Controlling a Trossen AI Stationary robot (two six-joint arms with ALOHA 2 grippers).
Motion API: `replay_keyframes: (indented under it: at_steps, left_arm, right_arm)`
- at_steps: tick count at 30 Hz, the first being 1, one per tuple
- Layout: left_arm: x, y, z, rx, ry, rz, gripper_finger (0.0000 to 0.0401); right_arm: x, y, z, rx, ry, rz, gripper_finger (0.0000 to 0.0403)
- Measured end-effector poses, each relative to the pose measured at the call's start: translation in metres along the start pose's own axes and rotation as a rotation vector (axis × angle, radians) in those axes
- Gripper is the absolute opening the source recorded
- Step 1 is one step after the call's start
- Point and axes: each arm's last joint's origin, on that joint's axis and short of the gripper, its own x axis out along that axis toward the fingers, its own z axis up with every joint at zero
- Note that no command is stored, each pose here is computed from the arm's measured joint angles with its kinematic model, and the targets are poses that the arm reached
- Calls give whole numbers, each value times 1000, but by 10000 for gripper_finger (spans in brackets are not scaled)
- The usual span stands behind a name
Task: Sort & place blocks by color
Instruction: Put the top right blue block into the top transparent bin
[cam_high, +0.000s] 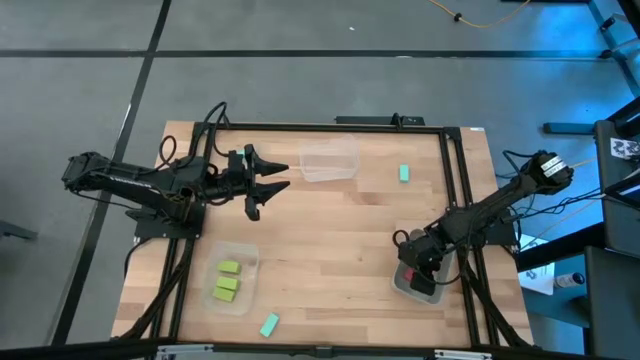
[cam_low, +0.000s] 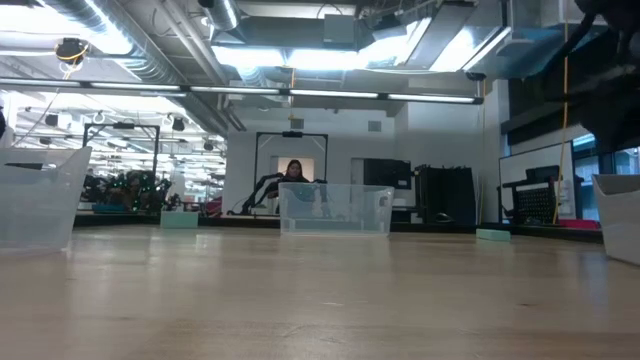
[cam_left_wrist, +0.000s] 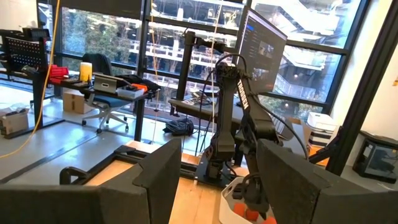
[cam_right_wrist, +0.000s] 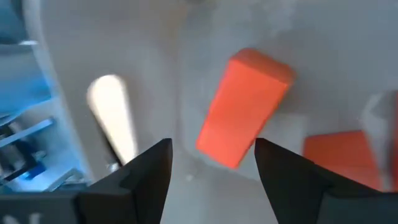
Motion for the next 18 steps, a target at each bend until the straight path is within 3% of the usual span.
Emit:
replay_keyframes:
  at_steps: [10,14,18]
  left_arm:
    - [0,-1,1,-2,2,-23,202]
    - [-5,-2,6,-16,-15,-80,202]
    - [-11,-2,12,-24,-34,-125,202]
  right_arm:
    - [-32,16,-7,-46,-110,231,233]
    - [-51,25,-6,-36,-313,335,233]
    - [-69,30,3,-13,-608,384,233]
